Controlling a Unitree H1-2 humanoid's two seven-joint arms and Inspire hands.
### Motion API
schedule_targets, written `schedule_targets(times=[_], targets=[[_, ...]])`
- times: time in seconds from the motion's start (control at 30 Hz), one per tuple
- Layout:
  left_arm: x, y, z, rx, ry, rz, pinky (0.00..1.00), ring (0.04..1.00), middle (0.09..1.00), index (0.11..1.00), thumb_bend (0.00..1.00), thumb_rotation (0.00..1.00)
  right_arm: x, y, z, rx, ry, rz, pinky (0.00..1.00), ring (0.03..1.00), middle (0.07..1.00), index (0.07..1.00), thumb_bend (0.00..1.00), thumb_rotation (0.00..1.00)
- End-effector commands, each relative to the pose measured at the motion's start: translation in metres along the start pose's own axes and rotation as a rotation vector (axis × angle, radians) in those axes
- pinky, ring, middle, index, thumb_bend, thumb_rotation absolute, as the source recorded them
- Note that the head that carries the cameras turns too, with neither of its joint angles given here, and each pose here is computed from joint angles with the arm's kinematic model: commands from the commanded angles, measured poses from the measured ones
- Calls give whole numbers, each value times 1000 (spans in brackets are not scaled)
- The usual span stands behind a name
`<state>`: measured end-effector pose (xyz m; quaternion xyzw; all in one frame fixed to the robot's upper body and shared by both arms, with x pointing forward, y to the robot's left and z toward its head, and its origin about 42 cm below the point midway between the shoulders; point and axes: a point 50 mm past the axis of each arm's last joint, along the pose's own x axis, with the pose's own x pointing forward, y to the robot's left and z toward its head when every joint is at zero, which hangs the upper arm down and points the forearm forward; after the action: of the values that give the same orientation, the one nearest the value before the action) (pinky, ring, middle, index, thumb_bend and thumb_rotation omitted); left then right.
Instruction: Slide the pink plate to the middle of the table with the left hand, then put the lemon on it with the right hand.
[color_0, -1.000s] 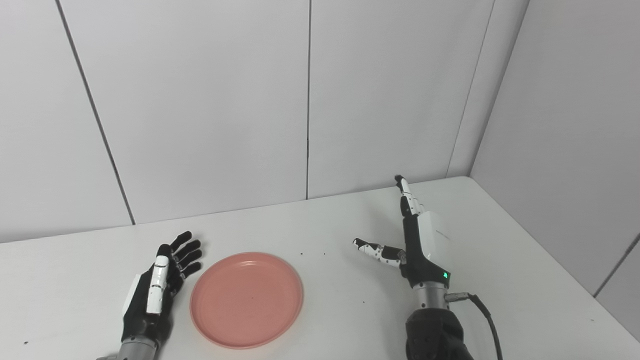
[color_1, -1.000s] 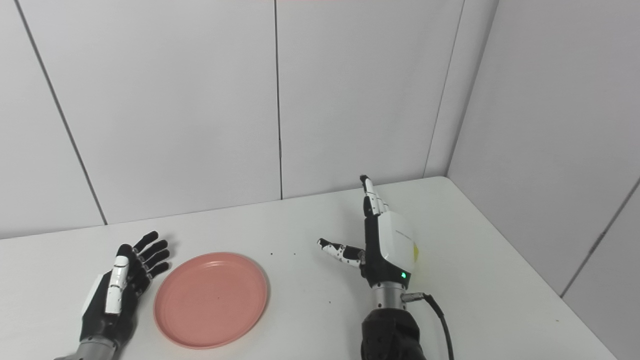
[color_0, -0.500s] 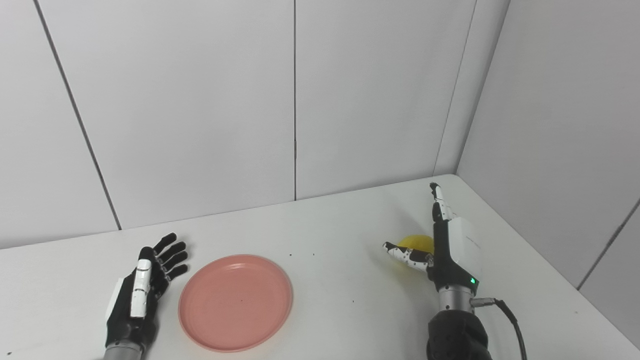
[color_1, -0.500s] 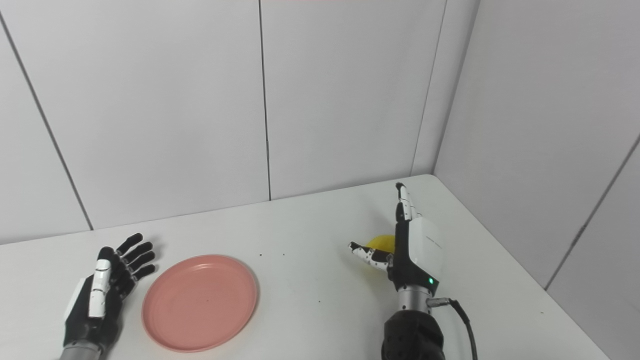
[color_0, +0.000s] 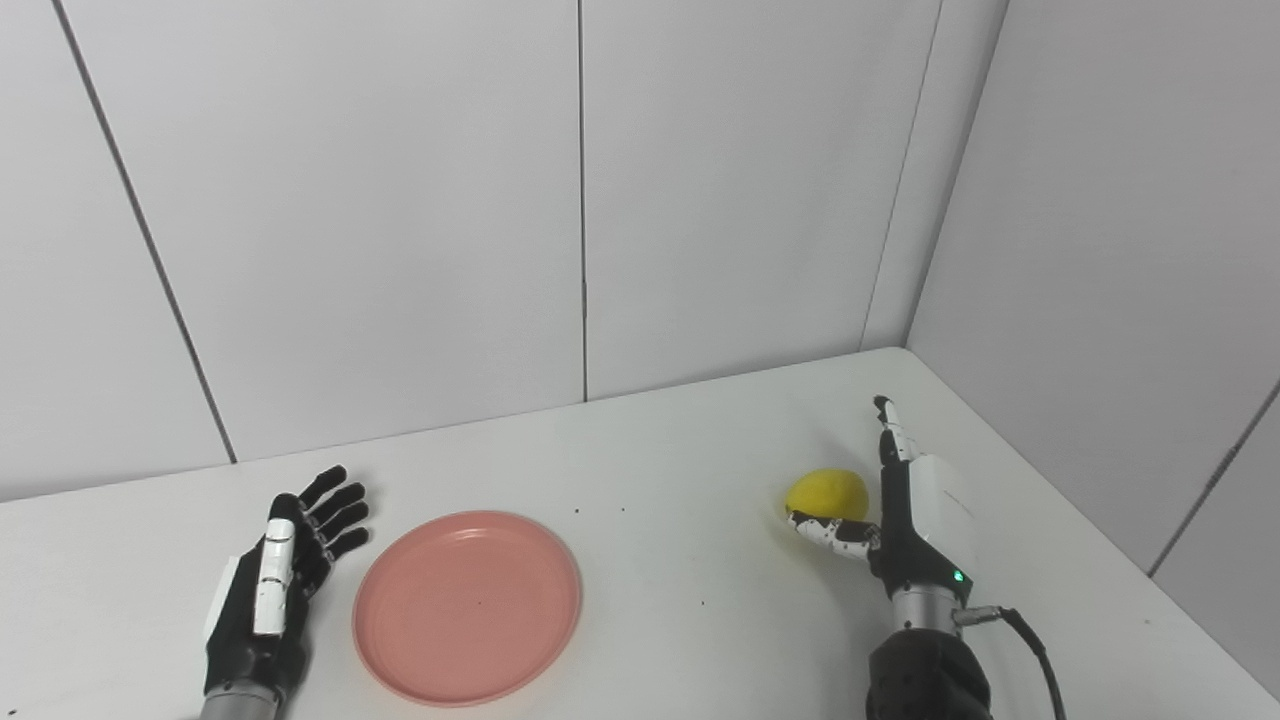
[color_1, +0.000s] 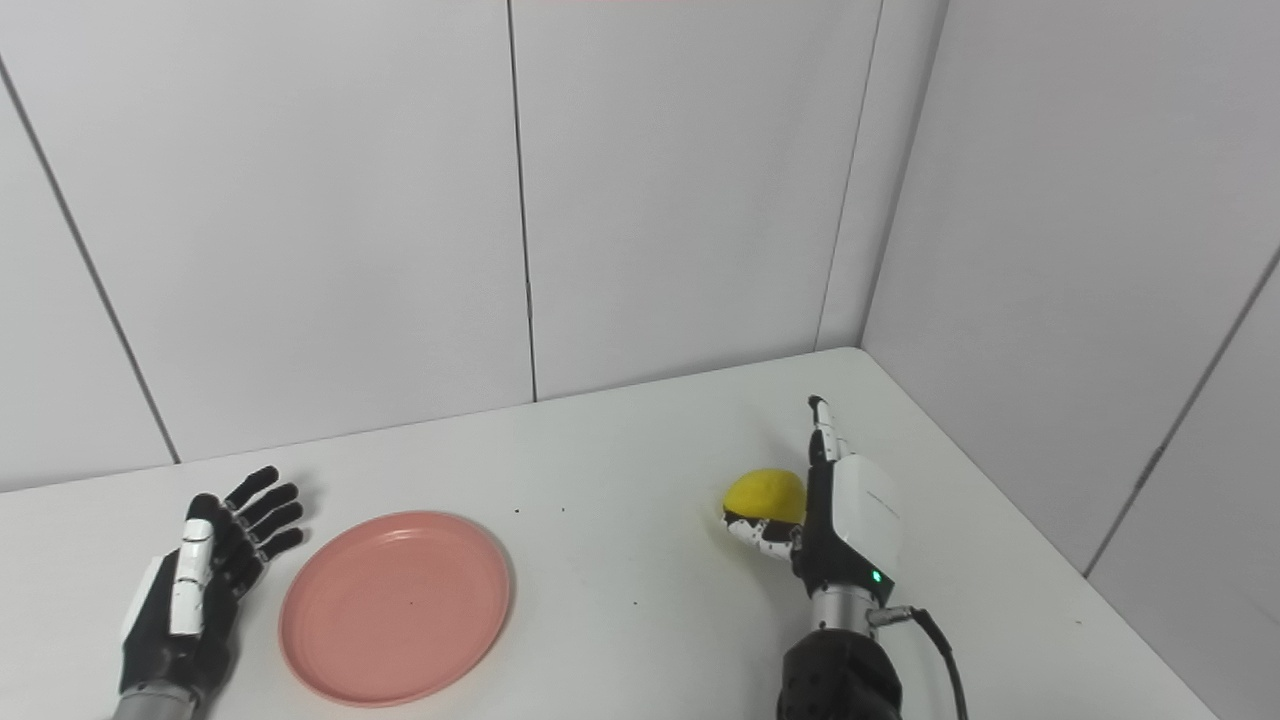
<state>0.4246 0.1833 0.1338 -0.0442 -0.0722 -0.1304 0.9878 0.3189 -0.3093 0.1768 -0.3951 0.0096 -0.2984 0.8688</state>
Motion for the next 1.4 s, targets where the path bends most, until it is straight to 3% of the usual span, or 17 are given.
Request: schedule_targets(times=[0.0, 0.3, 0.53, 0.83, 0.9, 0.93, 1.03, 1.37], targets=[[-7, 4, -5, -5, -1, -2, 775, 809, 803, 793, 730, 1000, 11, -6, 9, 13, -19, -25, 761, 876, 900, 921, 906, 121], [-8, 4, -4, -8, -7, -2, 757, 800, 797, 787, 720, 1000, 18, 7, 1, 19, 14, 23, 758, 862, 880, 892, 847, 7], [-9, 4, -5, 0, -7, -6, 773, 813, 810, 799, 723, 1000, 24, 19, -2, 9, 2, 30, 758, 839, 857, 865, 817, 0], [-10, 4, -4, 13, -8, -3, 784, 817, 812, 806, 733, 1000, 26, 32, -7, 58, -35, -23, 509, 597, 673, 717, 735, 0], [-10, 4, -4, 15, -12, -3, 783, 818, 813, 807, 727, 1000, 26, 34, -7, 56, -50, -40, 463, 531, 528, 661, 596, 0], [-10, 4, -4, 13, -11, -3, 783, 819, 813, 807, 727, 1000, 26, 35, -8, 53, -58, -56, 456, 519, 509, 650, 578, 0], [-9, 4, -4, 7, -8, -5, 787, 823, 816, 809, 731, 1000, 25, 36, -6, 52, -63, -82, 417, 412, 487, 556, 519, 0], [-9, 2, 0, 8, -14, -6, 781, 820, 814, 806, 718, 1000, 21, 36, -5, 58, -66, -74, 342, 378, 480, 543, 511, 0]])
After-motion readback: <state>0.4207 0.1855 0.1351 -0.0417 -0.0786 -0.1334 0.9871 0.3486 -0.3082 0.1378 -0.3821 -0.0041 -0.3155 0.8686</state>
